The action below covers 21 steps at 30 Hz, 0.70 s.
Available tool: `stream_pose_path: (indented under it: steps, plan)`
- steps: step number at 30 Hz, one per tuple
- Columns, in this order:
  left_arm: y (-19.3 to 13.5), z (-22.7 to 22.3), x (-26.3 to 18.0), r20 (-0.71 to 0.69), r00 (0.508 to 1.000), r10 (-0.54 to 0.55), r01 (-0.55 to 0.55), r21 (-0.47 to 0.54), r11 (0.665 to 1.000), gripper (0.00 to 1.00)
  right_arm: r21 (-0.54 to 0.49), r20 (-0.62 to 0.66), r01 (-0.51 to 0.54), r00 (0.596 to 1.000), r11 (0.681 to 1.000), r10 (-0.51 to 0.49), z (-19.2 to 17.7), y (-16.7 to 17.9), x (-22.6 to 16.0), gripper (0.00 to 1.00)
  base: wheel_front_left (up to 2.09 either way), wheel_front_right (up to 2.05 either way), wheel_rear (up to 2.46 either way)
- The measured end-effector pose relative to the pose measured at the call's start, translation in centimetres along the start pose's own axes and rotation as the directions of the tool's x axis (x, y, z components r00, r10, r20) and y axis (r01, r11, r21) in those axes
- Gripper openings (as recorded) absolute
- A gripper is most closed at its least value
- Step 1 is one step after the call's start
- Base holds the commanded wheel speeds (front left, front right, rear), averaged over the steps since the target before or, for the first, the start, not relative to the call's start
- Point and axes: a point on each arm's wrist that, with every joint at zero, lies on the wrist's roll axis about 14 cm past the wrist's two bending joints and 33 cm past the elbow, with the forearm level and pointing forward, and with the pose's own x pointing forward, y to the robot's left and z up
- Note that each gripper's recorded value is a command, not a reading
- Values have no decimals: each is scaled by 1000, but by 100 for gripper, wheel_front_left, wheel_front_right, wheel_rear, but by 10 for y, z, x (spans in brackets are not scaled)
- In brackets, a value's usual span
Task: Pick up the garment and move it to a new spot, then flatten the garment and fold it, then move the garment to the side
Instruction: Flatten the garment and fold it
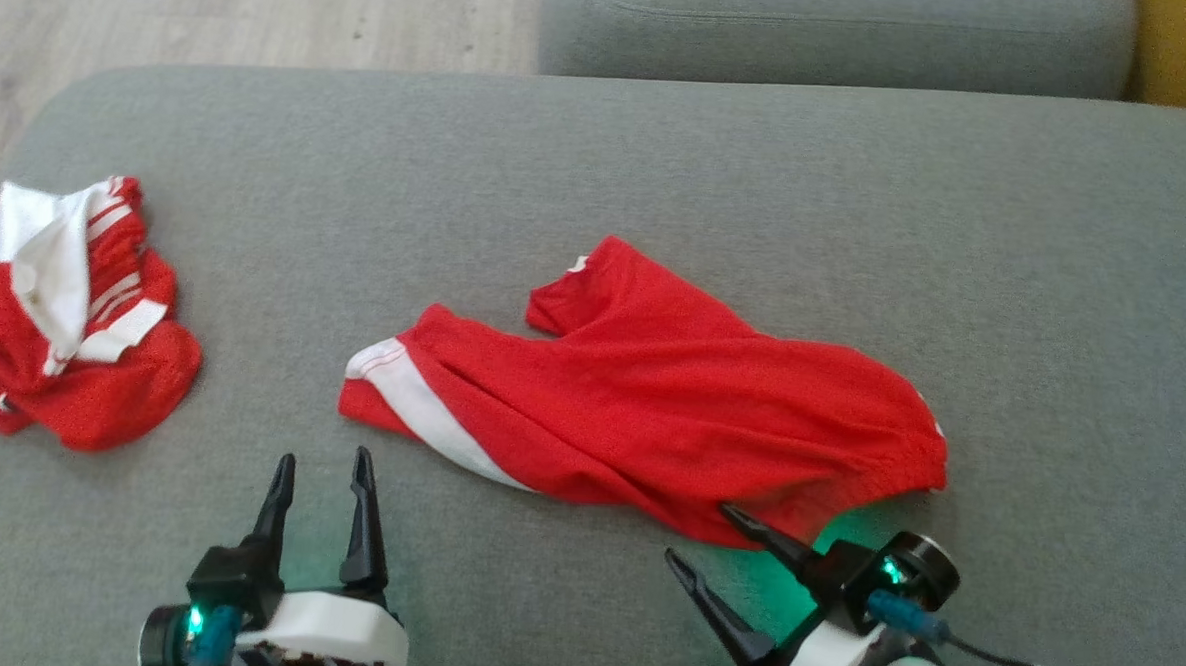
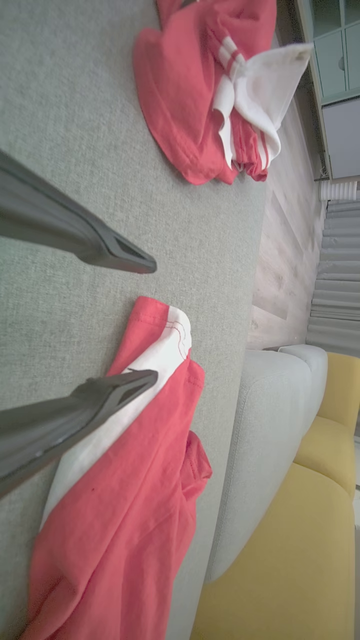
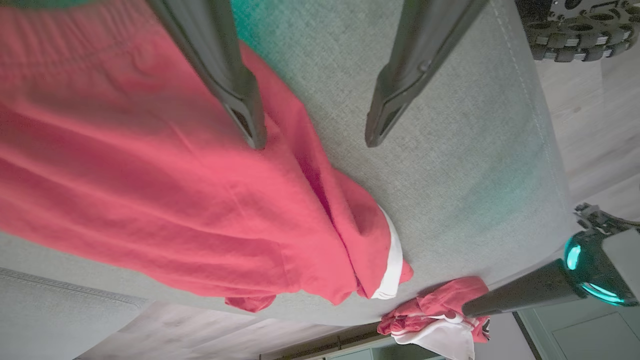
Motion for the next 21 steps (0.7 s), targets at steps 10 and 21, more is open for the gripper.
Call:
stream_pose_path:
  steps: [10, 21]
  plan:
    - [14, -5, -7, -15, 999, 46, -46, -13, 999, 100, -12, -103, -21, 995, 1000, 19, -25, -5, 16, 100, 0, 0, 0]
    - [18, -11, -8, -33, 998, 61, -62, -27, 998, 100, -19, -99, -42, 994, 999, 39, -20, -8, 29, 0, 0, 0, 0]
